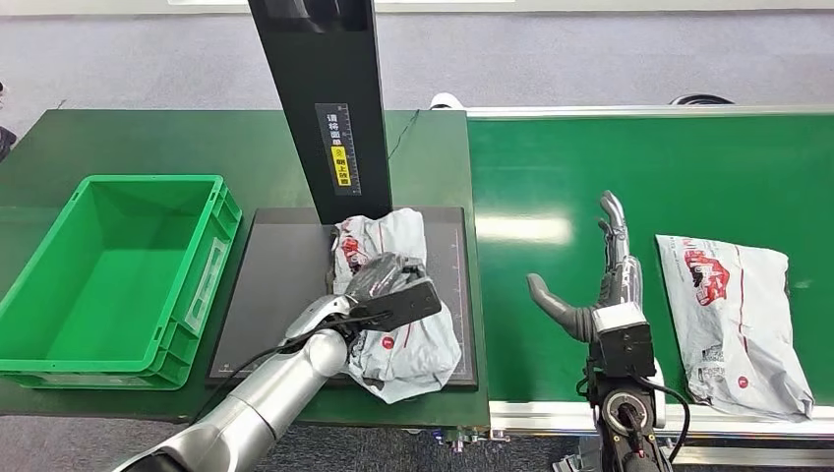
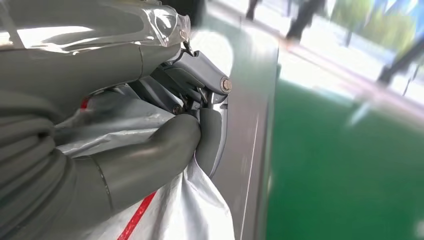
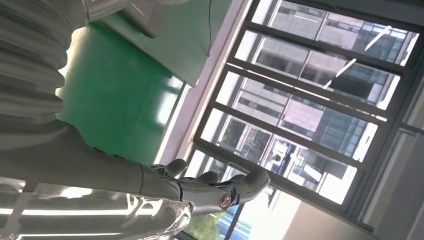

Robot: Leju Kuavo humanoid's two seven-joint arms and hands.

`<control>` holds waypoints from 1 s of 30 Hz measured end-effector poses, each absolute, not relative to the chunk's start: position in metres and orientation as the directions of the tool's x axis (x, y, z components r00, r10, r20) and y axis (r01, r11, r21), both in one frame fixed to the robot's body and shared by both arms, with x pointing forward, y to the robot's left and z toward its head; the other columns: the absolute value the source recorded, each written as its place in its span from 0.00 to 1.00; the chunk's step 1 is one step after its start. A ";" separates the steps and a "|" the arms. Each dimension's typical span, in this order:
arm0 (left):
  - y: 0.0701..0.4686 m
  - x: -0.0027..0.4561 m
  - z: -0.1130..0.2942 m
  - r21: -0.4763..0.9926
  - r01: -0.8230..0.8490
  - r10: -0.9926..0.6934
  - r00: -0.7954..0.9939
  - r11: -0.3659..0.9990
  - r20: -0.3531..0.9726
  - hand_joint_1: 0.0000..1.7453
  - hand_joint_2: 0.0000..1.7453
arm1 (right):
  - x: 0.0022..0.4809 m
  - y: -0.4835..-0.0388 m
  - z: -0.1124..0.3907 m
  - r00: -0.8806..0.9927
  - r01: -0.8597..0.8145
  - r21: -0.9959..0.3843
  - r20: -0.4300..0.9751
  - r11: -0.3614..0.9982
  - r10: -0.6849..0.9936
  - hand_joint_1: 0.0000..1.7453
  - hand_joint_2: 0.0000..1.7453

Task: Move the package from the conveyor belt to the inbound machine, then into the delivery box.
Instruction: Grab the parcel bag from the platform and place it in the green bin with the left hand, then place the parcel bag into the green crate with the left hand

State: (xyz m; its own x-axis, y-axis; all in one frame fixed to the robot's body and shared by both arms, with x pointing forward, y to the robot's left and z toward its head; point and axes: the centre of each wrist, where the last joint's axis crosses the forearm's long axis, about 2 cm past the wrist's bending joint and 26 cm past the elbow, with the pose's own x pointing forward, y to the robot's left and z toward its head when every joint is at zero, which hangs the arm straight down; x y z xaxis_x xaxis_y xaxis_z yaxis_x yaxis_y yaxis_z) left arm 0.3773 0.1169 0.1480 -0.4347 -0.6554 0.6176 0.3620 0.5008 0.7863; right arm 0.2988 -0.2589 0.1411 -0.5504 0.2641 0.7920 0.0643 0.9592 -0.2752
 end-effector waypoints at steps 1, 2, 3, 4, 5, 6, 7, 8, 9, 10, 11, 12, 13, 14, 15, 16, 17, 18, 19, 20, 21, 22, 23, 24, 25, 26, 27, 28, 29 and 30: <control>0.119 0.377 0.152 0.795 0.316 -0.654 -0.453 0.518 0.606 1.00 1.00 | 0.297 -0.260 0.141 -0.550 0.069 -0.274 0.792 0.959 0.265 0.00 1.00; 0.122 0.376 0.155 0.801 0.272 -0.653 -0.470 0.533 0.594 1.00 1.00 | 0.296 -0.261 0.141 -0.551 0.073 -0.273 0.791 0.959 0.267 0.00 1.00; 0.124 0.376 0.159 0.805 0.230 -0.652 -0.487 0.546 0.581 1.00 1.00 | 0.294 -0.262 0.141 -0.551 0.076 -0.272 0.790 0.959 0.268 0.00 1.00; 0.127 0.375 0.162 0.808 0.193 -0.650 -0.503 0.557 0.569 1.00 1.00 | 0.293 -0.263 0.142 -0.552 0.079 -0.271 0.789 0.959 0.269 0.00 1.00; 0.129 0.373 0.164 0.809 0.155 -0.650 -0.520 0.567 0.555 1.00 1.00 | 0.292 -0.263 0.142 -0.553 0.082 -0.271 0.789 0.959 0.269 0.00 1.00; 0.132 0.371 0.167 0.809 0.117 -0.649 -0.536 0.576 0.540 1.00 1.00 | 0.291 -0.264 0.142 -0.553 0.084 -0.270 0.788 0.959 0.270 0.00 1.00; 0.134 0.370 0.169 0.808 0.079 -0.650 -0.551 0.584 0.523 1.00 1.00 | 0.290 -0.264 0.142 -0.554 0.086 -0.268 0.788 0.960 0.270 0.00 1.00; 0.137 0.368 0.172 0.806 0.040 -0.652 -0.566 0.591 0.505 1.00 1.00 | 0.289 -0.265 0.142 -0.555 0.087 -0.267 0.787 0.960 0.269 0.00 1.00; 0.140 0.366 0.175 0.802 0.000 -0.655 -0.578 0.597 0.487 1.00 1.00 | 0.289 -0.265 0.142 -0.556 0.087 -0.265 0.787 0.960 0.268 0.00 1.00; 0.143 0.364 0.178 0.798 -0.039 -0.659 -0.589 0.602 0.468 1.00 1.00 | 0.288 -0.265 0.142 -0.557 0.088 -0.263 0.786 0.961 0.267 0.00 1.00; 0.146 0.362 0.181 0.792 -0.078 -0.663 -0.599 0.606 0.448 1.00 1.00 | 0.287 -0.266 0.142 -0.558 0.088 -0.262 0.786 0.961 0.266 0.00 1.00; 0.150 0.360 0.184 0.785 -0.115 -0.669 -0.607 0.608 0.429 1.00 1.00 | 0.287 -0.266 0.142 -0.559 0.090 -0.261 0.786 0.961 0.265 0.00 1.00; 0.153 0.359 0.187 0.779 -0.147 -0.675 -0.613 0.609 0.412 1.00 1.00 | 0.286 -0.267 0.142 -0.559 0.091 -0.259 0.786 0.962 0.265 0.00 1.00; 0.157 0.357 0.190 0.775 -0.177 -0.682 -0.616 0.607 0.394 1.00 1.00 | 0.285 -0.268 0.141 -0.559 0.093 -0.258 0.786 0.962 0.265 0.00 1.00; 0.161 0.357 0.193 0.772 -0.204 -0.692 -0.615 0.602 0.377 1.00 1.00 | 0.284 -0.269 0.141 -0.559 0.095 -0.257 0.786 0.962 0.265 0.00 1.00; 0.165 0.356 0.196 0.771 -0.230 -0.704 -0.612 0.594 0.360 1.00 1.00 | 0.283 -0.269 0.141 -0.558 0.097 -0.256 0.786 0.962 0.266 0.00 1.00; 0.169 0.357 0.199 0.771 -0.257 -0.719 -0.605 0.583 0.342 1.00 1.00 | 0.282 -0.270 0.141 -0.558 0.100 -0.256 0.786 0.962 0.267 0.00 1.00; 0.174 0.358 0.202 0.772 -0.282 -0.735 -0.594 0.570 0.326 1.00 1.00 | 0.281 -0.271 0.140 -0.557 0.104 -0.255 0.786 0.961 0.269 0.00 1.00; 0.179 0.359 0.205 0.774 -0.305 -0.753 -0.580 0.555 0.311 1.00 1.00 | 0.280 -0.272 0.140 -0.556 0.108 -0.255 0.786 0.961 0.271 0.00 1.00; 0.185 0.361 0.208 0.776 -0.326 -0.769 -0.566 0.541 0.298 1.00 1.00 | 0.279 -0.273 0.140 -0.556 0.112 -0.255 0.785 0.960 0.273 0.00 1.00; 0.191 0.364 0.211 0.778 -0.348 -0.786 -0.549 0.523 0.283 1.00 1.00 | 0.278 -0.274 0.140 -0.556 0.116 -0.255 0.784 0.960 0.275 0.00 1.00; 0.197 0.368 0.215 0.779 -0.371 -0.803 -0.532 0.506 0.269 1.00 1.00 | 0.277 -0.275 0.140 -0.556 0.120 -0.255 0.783 0.960 0.277 0.00 1.00; 0.204 0.372 0.220 0.778 -0.394 -0.819 -0.515 0.489 0.254 1.00 1.00 | 0.276 -0.276 0.140 -0.557 0.123 -0.255 0.782 0.959 0.279 0.00 1.00; 0.212 0.376 0.225 0.775 -0.421 -0.835 -0.497 0.471 0.237 1.00 1.00 | 0.275 -0.277 0.141 -0.558 0.126 -0.256 0.781 0.959 0.281 0.00 1.00; 0.220 0.381 0.231 0.770 -0.447 -0.848 -0.481 0.455 0.222 1.00 1.00 | 0.275 -0.278 0.141 -0.558 0.128 -0.256 0.780 0.958 0.283 0.00 1.00; 0.228 0.385 0.237 0.766 -0.472 -0.861 -0.465 0.437 0.206 1.00 1.00 | 0.275 -0.279 0.141 -0.559 0.131 -0.257 0.779 0.957 0.286 0.00 1.00; 0.236 0.390 0.242 0.761 -0.496 -0.874 -0.446 0.419 0.191 1.00 1.00 | 0.275 -0.280 0.141 -0.558 0.133 -0.258 0.778 0.957 0.287 0.00 1.00; 0.244 0.394 0.247 0.758 -0.516 -0.888 -0.425 0.399 0.178 1.00 1.00 | 0.275 -0.281 0.141 -0.558 0.133 -0.259 0.778 0.957 0.288 0.00 1.00; 0.252 0.398 0.252 0.756 -0.535 -0.902 -0.400 0.376 0.165 1.00 1.00 | 0.275 -0.282 0.141 -0.558 0.133 -0.260 0.778 0.956 0.289 0.00 1.00; 0.260 0.401 0.256 0.756 -0.553 -0.916 -0.370 0.350 0.154 1.00 1.00 | 0.275 -0.282 0.141 -0.558 0.132 -0.261 0.778 0.956 0.290 0.00 1.00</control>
State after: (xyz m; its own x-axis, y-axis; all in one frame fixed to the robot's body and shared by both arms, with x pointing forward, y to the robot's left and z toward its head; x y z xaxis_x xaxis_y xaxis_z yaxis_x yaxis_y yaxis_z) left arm 0.4015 0.2601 0.2560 -0.3704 -0.9161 0.1537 -0.5526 0.3503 0.7563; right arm 0.2751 -0.2820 0.1414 -0.5578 0.2897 0.7778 0.1321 0.9561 -0.2614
